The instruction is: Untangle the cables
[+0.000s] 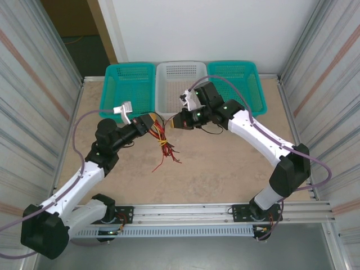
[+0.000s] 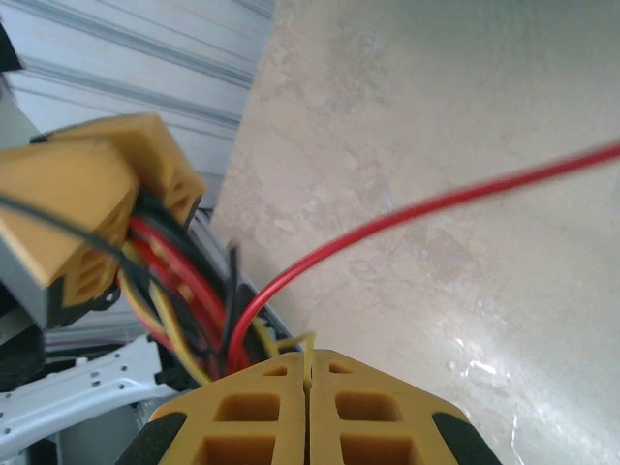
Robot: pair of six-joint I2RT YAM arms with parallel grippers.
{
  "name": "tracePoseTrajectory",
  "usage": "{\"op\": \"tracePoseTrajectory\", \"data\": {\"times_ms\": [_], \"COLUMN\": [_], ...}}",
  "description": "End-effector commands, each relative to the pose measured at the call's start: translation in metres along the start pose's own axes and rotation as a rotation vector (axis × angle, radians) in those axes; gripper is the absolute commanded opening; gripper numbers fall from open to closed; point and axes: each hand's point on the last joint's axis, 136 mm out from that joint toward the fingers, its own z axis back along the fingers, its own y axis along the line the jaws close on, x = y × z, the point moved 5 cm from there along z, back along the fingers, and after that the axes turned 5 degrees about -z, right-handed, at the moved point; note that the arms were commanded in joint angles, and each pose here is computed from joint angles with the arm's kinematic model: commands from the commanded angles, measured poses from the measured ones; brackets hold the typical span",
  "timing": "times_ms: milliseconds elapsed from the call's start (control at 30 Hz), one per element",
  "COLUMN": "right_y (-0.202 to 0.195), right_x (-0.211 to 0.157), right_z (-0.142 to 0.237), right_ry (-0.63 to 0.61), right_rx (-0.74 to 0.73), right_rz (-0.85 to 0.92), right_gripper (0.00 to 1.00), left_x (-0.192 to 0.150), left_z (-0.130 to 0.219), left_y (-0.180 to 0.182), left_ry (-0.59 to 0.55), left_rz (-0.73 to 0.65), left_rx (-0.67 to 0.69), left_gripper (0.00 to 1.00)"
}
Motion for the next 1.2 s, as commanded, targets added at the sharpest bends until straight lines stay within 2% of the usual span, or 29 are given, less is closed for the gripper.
{"op": "tracePoseTrajectory", "data": {"times_ms": [0,233,400,567,700,767,833,900,1033,1167], "right_y": [-0.002,-0.004,-0.004,-0.014,-0.007,0.0,0.01,0.017,0.038,0.065], "right_x": [0.021,0.022,0.015,-0.003,-0.017,-0.022,-0.028,-0.033,-0.042,-0.063], "right_z": [0.005,-0.014,-0.025,-0.052,-0.063,-0.063,-0.059,-0.052,-0.023,0.008], "right_ry": [-0.099,-0.138,-0.17,-0.144,-0.139,-0.145,-0.145,-0.141,-0.146,-0.133], "right_rx": [0.132,0.33,0.441,0.518,0.593,0.612,0.625,0.625,0.581,0.445], "right_rz": [0.08,0.008,-0.052,-0.173,-0.229,-0.233,-0.224,-0.215,-0.13,0.048], "right_gripper": [0.0,0.0,0.0,0.0,0.0,0.0,0.0,0.0,0.0,0.0], "left_x": [0.02,0.065,0.098,0.127,0.137,0.135,0.133,0.133,0.133,0.123], "left_z": [0.006,0.012,0.017,0.023,0.033,0.037,0.042,0.045,0.042,0.038], "left_y": [-0.056,-0.089,-0.097,-0.096,-0.093,-0.094,-0.092,-0.093,-0.072,-0.051], "left_ry": [-0.019,-0.22,-0.416,-0.624,-0.76,-0.806,-0.861,-0.905,-0.895,-0.845], "left_rz": [0.04,0.071,0.117,0.16,0.077,-0.008,-0.095,-0.188,-0.274,-0.336], "left_rx": [-0.298,-0.417,-0.459,-0.473,-0.354,-0.233,-0.052,0.056,0.292,0.414], "left_gripper": [0.0,0.0,0.0,0.0,0.0,0.0,0.0,0.0,0.0,0.0]}}
